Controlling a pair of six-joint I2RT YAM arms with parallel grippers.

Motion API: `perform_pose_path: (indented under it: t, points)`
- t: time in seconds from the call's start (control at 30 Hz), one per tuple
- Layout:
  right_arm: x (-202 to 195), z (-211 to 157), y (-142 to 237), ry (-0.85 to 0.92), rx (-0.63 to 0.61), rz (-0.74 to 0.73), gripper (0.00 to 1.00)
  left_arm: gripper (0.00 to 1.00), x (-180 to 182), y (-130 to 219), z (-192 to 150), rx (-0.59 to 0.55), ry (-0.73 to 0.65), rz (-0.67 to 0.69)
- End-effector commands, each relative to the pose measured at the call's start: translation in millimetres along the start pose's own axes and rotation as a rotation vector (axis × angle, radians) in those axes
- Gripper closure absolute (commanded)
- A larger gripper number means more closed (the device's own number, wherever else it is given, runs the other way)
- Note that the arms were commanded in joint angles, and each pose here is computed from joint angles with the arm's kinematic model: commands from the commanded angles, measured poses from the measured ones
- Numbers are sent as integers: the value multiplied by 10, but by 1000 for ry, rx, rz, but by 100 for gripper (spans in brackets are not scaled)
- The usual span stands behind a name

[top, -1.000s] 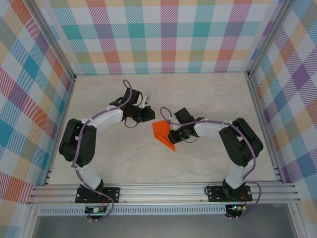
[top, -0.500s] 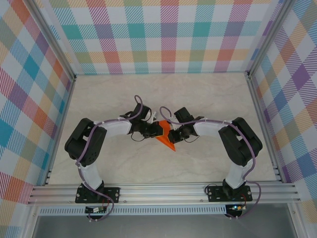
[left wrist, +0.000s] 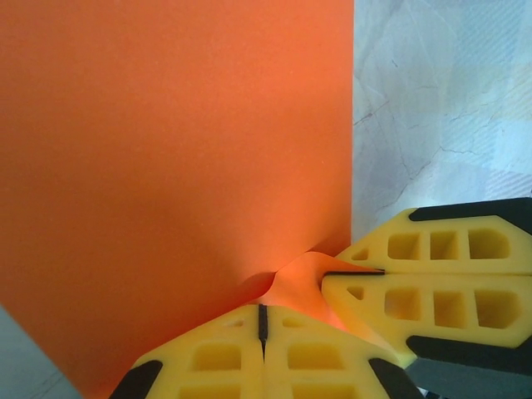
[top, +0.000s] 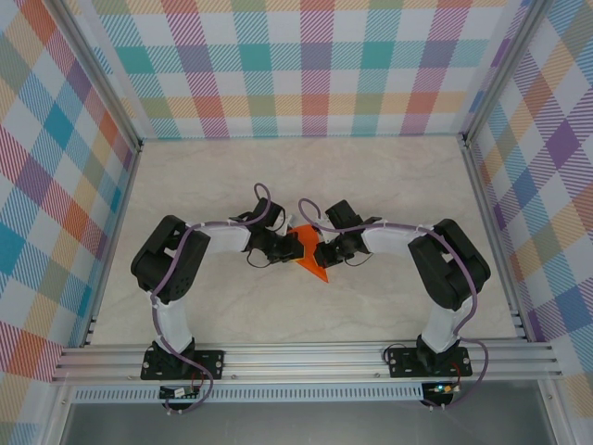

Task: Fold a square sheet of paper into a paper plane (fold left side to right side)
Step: Third fold the triangle at the center of the table.

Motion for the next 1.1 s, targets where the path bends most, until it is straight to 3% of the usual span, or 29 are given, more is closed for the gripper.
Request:
perform_pose_path:
  t: [0.0,0.23,0.5,0.67,0.77,0.93,1.07]
  points:
    - [-165,-272,-130,-20,110,-48,100,95,130,-66,-66,5,6,40]
    - [-16,-69,49,1,53,-29,100,97,312,-153,-187,36,31,87]
    - [174,299,554,52,-71,-67,75,98,425,-190,-309,51,47,108]
    - [215,309,942,69,-136,-110,55,98,437,-196,-305,47,49,112]
    - [254,238,1113,56,-154,-99,49,98,450,-185,-316,47,51,121]
    - [433,73,1185,3,-138,31,48,99,459,-169,-326,48,49,132]
    - [697,-20,1108,-58,-77,225,63,99,442,-147,-305,40,42,136]
Point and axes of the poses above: each hand's point on the last joint's axis, 136 mm out from that joint toward the fingers, its own y axis back along the fingers, its own x axis along the line the jaws close on, z = x × y, the point moved 1 cm from there along y, back along the fingers, and after that the axes turned 10 degrees about -y, right-handed, at the moved point
